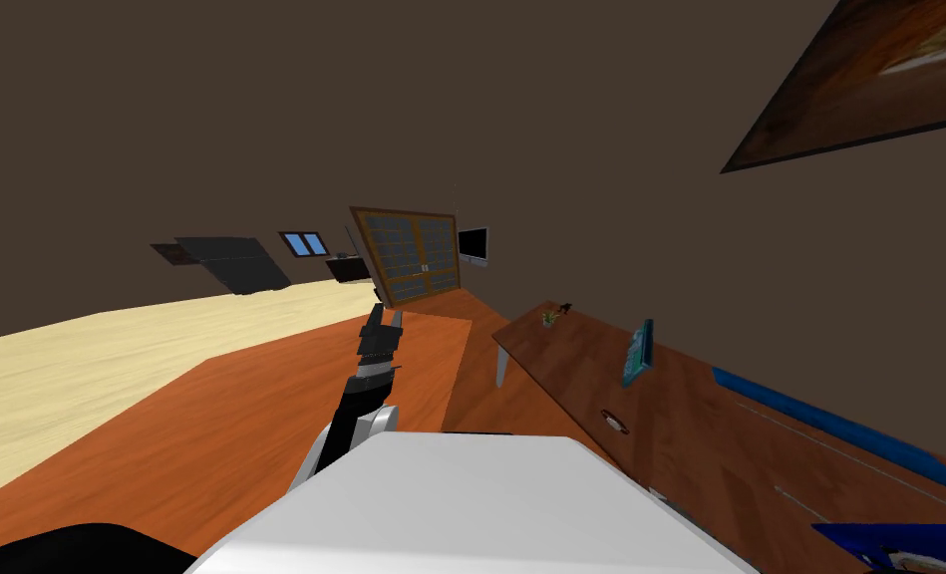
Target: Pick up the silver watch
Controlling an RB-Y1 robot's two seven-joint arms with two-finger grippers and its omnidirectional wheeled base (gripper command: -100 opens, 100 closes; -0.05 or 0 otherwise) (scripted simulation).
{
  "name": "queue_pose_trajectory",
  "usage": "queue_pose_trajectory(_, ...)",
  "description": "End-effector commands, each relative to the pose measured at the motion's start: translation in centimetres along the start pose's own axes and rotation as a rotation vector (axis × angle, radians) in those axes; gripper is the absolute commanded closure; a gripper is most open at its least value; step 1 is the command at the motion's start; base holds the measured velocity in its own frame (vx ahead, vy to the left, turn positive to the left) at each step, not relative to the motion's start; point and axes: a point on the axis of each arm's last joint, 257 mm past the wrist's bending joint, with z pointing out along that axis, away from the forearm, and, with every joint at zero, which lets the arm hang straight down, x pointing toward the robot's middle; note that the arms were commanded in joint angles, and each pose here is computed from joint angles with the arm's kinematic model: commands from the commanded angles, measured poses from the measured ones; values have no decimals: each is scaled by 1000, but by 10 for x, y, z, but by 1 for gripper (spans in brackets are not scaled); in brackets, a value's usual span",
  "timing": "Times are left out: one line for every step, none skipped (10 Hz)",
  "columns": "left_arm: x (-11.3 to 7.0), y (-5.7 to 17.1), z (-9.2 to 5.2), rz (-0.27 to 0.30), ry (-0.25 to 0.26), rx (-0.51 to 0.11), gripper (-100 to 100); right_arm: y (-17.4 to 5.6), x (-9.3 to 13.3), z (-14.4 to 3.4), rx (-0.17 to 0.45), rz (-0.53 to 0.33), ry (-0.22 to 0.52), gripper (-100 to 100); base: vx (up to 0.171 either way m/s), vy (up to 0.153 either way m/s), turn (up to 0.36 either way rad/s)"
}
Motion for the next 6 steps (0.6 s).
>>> queue_pose_trajectory(0, 0, 0, 0, 0, 0, 0, -31, 19, -13, 48, -86, 63, -100, 127, 52, 172)
queue_pose_trajectory(0, 0, 0, 0, 0, 0, 0, -48, 28, -20, 73, -134, 98, -100, 147, 54, 136)
queue_pose_trajectory(0, 0, 0, 0, 0, 0, 0, -64, 36, -27, 96, -179, 130, -100, 150, 38, 159)
queue_pose_trajectory(0, 0, 0, 0, 0, 0, 0, -78, 43, -34, 115, -220, 160, -100, 114, 7, 143)
queue_pose_trajectory(0, 0, 0, 0, 0, 0, 0, -90, 48, -41, 132, -257, 187, -100, 106, 3, 150)
queue_pose_trajectory(0, 0, 0, 0, 0, 0, 0, -101, 53, -47, 146, -291, 211, -100, 125, 3, 153)
